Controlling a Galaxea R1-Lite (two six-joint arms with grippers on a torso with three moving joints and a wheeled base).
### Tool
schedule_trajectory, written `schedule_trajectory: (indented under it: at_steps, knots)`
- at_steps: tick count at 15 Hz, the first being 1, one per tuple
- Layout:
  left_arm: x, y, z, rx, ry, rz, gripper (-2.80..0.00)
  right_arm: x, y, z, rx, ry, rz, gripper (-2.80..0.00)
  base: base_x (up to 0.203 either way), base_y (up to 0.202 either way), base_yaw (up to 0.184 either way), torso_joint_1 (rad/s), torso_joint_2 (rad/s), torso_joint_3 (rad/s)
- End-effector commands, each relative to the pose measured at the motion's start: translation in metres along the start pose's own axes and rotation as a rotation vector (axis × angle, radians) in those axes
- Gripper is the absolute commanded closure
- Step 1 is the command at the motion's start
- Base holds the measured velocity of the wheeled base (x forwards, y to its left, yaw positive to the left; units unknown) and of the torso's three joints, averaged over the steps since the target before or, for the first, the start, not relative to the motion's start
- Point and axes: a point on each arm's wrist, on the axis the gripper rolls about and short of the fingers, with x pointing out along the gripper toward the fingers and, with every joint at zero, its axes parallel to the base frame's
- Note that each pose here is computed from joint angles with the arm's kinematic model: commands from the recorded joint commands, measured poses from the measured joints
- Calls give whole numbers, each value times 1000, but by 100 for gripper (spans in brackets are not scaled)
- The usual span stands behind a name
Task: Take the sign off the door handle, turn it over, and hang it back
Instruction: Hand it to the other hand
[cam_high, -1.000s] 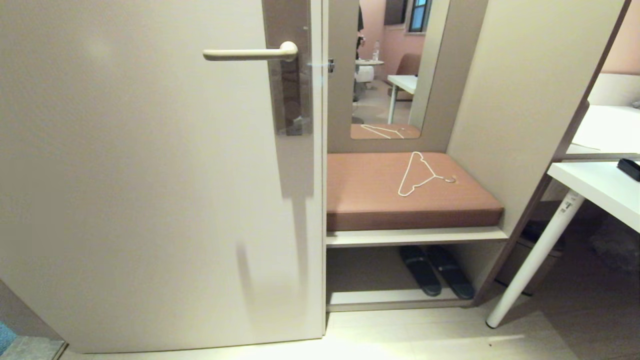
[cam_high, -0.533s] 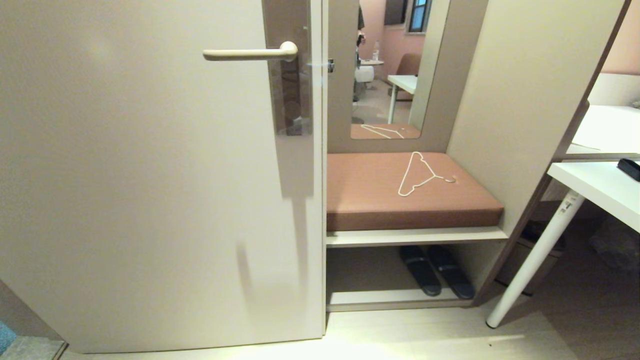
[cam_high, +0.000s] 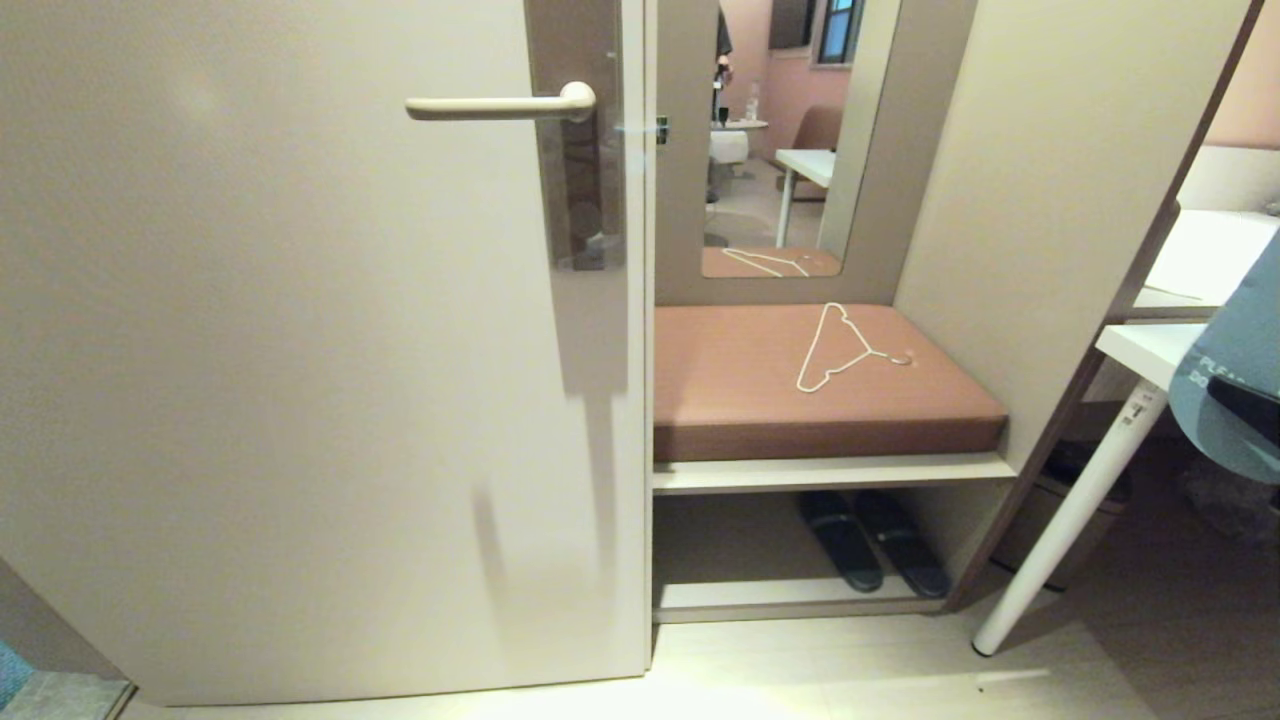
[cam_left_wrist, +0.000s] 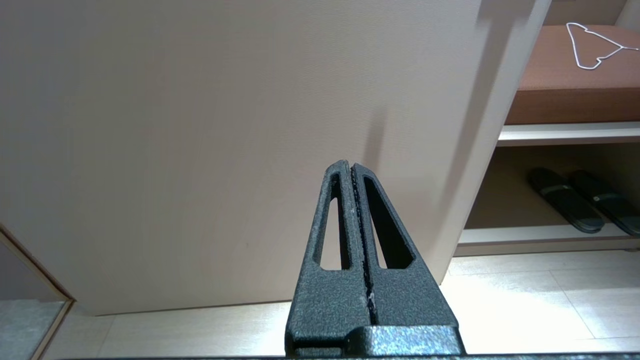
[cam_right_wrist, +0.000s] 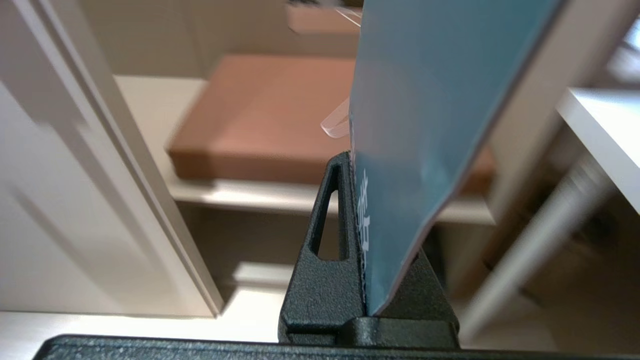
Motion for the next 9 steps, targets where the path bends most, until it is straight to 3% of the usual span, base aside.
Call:
schedule_trajectory:
  at_steps: [1,3,9]
  knots:
    - [0,0,0,0,0,0,0,42,-3,-3,6,72,38,0,0,0,0,0,0,0]
    - [0,0,0,0,0,0,0,64,-2,8,3,39,138,0,0,0,0,0,0,0]
    - [0,0,0,0,0,0,0,93,5,27,-54,-8,564,0,0,0,0,0,0,0]
